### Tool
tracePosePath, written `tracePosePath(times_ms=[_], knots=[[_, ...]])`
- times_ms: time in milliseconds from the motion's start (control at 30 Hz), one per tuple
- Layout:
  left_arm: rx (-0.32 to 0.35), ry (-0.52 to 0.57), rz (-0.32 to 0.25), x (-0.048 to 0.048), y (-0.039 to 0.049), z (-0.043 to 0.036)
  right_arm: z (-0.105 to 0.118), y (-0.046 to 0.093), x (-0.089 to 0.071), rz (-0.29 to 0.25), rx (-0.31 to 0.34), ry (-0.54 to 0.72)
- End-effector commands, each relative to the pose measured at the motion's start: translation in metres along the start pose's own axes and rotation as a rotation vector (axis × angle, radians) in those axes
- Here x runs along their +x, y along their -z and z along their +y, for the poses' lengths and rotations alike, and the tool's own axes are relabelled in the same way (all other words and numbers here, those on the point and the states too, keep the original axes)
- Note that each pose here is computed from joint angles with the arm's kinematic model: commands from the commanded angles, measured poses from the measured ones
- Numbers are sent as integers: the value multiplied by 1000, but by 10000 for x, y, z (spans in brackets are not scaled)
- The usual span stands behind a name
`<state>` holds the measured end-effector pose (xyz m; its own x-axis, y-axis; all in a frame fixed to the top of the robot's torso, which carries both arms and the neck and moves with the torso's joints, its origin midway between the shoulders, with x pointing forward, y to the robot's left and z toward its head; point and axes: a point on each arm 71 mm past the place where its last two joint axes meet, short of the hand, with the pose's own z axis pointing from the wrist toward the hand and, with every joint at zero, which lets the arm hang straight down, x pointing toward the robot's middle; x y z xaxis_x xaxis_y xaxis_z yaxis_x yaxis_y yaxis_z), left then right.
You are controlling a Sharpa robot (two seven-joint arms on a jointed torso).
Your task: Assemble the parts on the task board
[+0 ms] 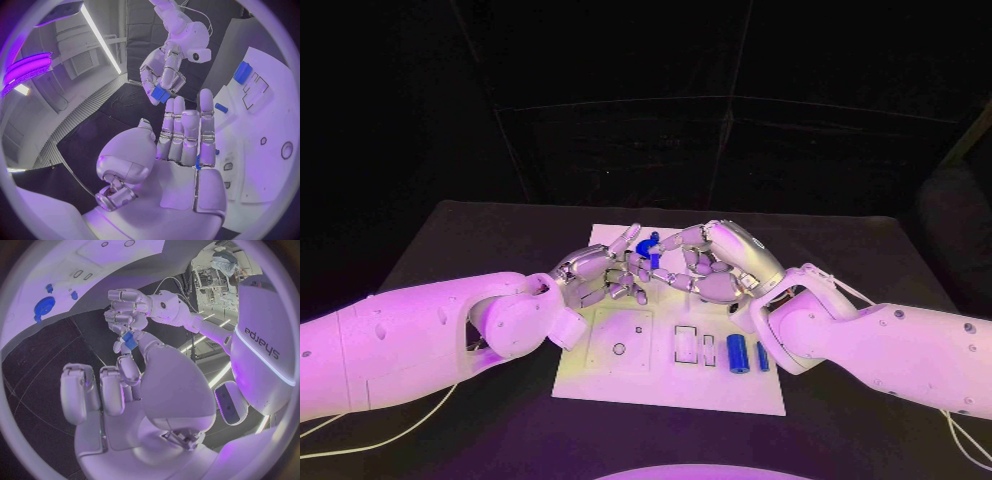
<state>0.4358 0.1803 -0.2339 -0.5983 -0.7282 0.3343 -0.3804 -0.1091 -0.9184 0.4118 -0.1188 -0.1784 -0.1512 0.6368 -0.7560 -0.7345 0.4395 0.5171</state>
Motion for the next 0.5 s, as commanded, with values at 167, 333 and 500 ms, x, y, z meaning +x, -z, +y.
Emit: tracePosePath(times_ms=[167,333,500], knots=[[14,-11,-17,-8,-4,-18,48,-19,4,-15,-20,-5],[9,-13,-14,13,-20,-12,68,-28,17,-13,-23,-12],[7,-13,5,53,-36,-8,46,-40,30,-5,-11,-12]])
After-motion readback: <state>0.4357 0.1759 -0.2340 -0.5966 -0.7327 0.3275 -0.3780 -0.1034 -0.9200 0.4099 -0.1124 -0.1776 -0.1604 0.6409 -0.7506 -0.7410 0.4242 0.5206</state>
